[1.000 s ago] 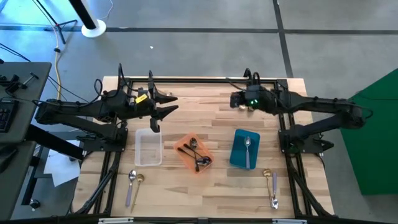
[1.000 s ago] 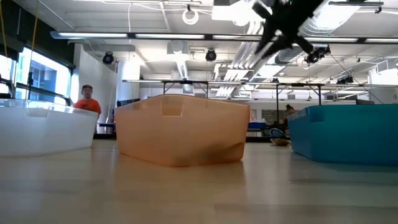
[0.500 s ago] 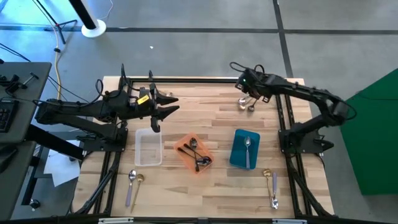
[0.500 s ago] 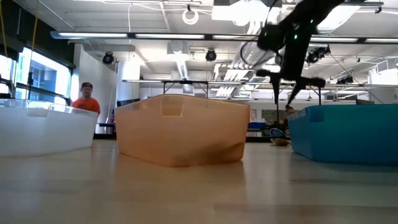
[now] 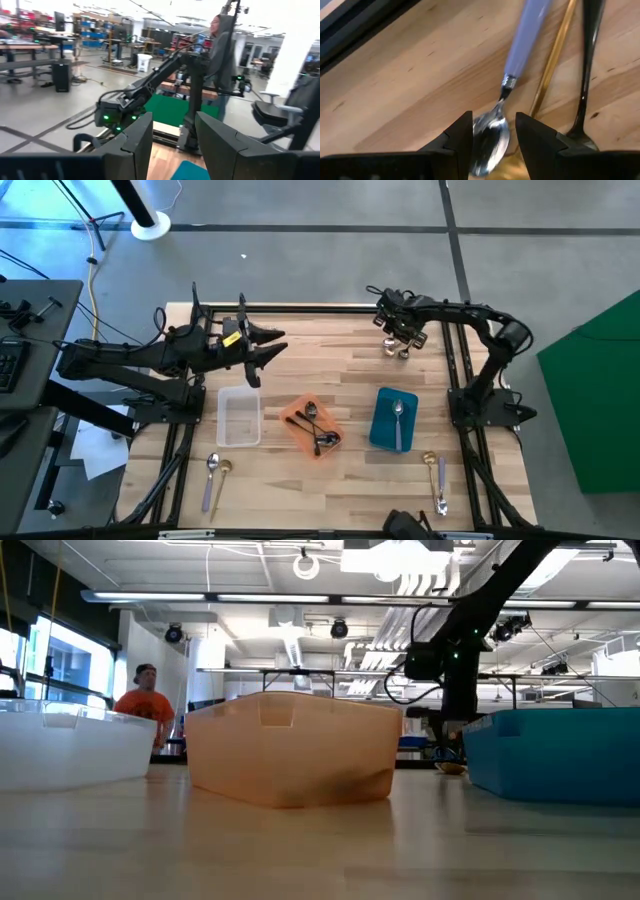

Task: Sort silverware by color (type)
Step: Put the top purple spoon into the blue bin

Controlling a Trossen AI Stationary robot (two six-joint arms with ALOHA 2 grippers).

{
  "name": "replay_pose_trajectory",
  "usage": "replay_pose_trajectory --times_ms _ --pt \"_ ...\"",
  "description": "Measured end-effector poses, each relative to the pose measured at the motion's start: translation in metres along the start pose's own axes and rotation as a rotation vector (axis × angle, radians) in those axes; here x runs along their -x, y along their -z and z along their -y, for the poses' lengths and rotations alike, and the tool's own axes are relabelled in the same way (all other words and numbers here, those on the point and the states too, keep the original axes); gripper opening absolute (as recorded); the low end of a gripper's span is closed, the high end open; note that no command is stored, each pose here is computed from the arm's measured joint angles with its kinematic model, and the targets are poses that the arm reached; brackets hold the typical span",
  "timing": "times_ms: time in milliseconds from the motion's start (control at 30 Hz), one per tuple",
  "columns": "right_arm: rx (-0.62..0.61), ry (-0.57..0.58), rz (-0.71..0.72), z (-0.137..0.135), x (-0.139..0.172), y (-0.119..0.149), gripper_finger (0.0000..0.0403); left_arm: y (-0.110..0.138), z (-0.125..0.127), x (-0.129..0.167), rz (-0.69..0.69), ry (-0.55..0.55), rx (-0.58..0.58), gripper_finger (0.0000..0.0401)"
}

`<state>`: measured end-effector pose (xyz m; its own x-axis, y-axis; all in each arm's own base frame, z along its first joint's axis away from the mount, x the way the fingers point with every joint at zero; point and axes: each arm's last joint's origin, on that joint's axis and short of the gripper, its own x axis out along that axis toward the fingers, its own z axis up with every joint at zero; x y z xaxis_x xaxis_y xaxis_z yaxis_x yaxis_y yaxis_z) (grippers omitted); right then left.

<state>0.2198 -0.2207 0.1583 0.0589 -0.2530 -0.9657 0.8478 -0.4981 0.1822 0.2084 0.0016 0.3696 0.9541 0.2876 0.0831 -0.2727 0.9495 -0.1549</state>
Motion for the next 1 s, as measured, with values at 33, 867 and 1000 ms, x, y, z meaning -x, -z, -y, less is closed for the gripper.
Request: replay_pose_trajectory --times_ms 33,867,1000 --pt "-0.007 0.007 0.003 0.0 -0.002 -0.001 0.0134 0.0 0.0 0.0 0.001 -0.011 0.0 0.0138" --pt "-0.02 0.014 -0.03 0.0 -0.025 -0.016 0.0114 0.005 -0.003 0.0 -0.04 -0.082 -0.019 0.0138" --pt "-0.006 0.029 -0.025 0.002 -0.025 -0.016 0.0063 0.005 -0.003 0.0 -0.04 -0.083 -0.019 0.0138"
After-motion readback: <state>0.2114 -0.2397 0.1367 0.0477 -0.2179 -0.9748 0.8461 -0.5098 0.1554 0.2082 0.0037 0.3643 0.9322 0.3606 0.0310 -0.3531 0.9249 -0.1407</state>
